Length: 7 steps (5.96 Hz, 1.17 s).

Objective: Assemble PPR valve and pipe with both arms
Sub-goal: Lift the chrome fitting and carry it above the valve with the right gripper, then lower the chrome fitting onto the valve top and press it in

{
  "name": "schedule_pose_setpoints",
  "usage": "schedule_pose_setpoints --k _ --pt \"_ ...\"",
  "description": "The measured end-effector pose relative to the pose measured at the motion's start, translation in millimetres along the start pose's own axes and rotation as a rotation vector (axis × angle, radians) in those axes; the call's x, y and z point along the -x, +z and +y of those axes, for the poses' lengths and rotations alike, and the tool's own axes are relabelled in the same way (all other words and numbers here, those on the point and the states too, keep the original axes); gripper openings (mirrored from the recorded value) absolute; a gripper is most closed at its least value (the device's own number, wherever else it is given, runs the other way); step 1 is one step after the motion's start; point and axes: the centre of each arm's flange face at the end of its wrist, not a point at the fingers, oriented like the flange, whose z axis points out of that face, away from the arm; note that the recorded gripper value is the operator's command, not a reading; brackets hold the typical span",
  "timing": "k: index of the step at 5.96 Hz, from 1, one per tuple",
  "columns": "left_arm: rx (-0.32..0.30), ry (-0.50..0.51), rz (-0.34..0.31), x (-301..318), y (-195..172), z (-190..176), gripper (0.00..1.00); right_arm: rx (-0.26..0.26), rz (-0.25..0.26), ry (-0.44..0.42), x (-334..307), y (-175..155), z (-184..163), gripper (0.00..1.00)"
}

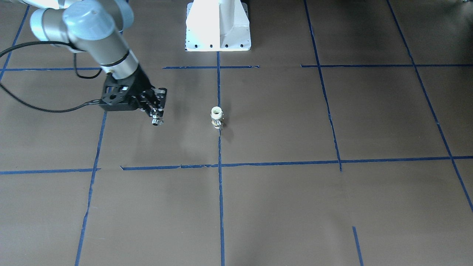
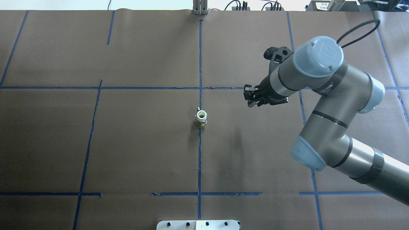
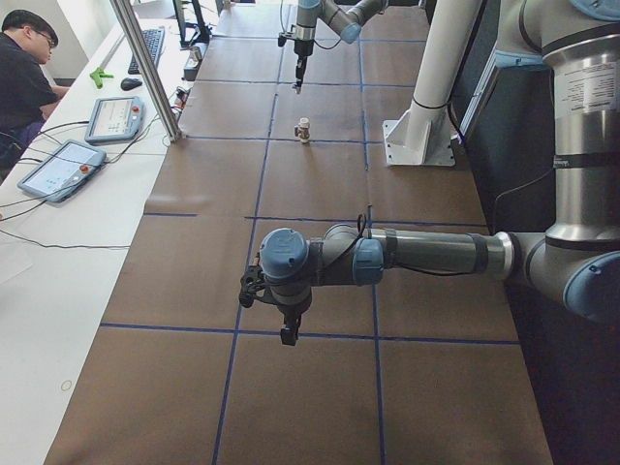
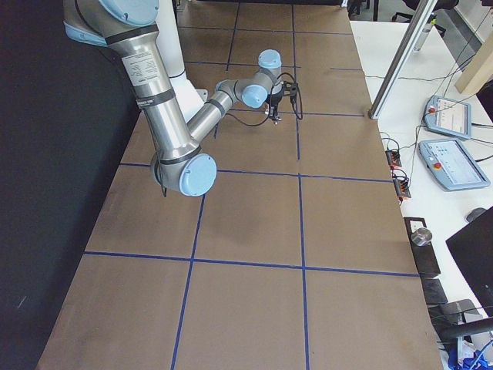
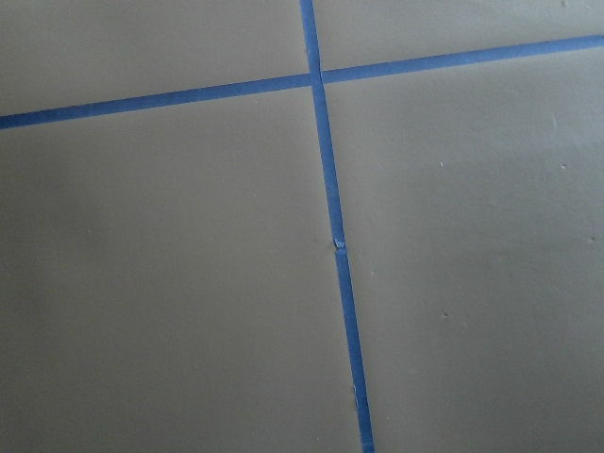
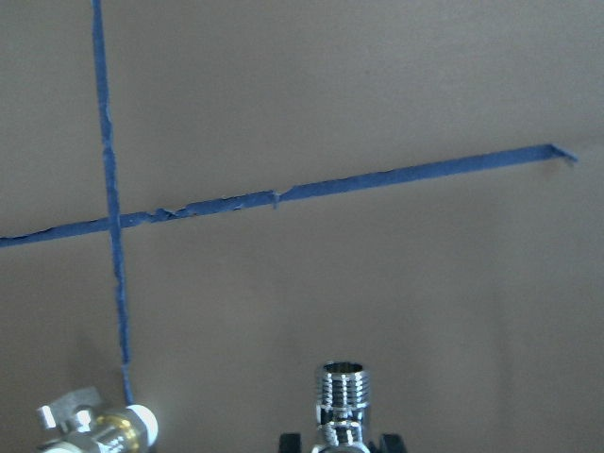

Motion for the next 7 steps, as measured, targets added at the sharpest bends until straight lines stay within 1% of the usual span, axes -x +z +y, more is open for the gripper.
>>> schedule_pose_setpoints --k 1,2,3,5,7 --pt "-0.001 0.001 0.0 -1 0 0 1.0 -0.013 0.029 0.121 43 -4 23 0.05" --pt "-0.002 0.002 0.0 -1 -1 0 1.0 -0.021 0.06 0.212 79 -11 44 0.05" --pt "-0.002 0.002 0.0 -1 -1 0 1.0 -0.026 0.077 0.26 102 -16 60 0.05" --pt "-0.005 0.004 0.0 -3 -3 1 1.0 -0.04 0.084 0.293 124 -13 80 0.05" --pt "-0.007 0.005 0.0 -3 -4 2 1.0 -0.055 0.109 0.303 146 3 77 0.05"
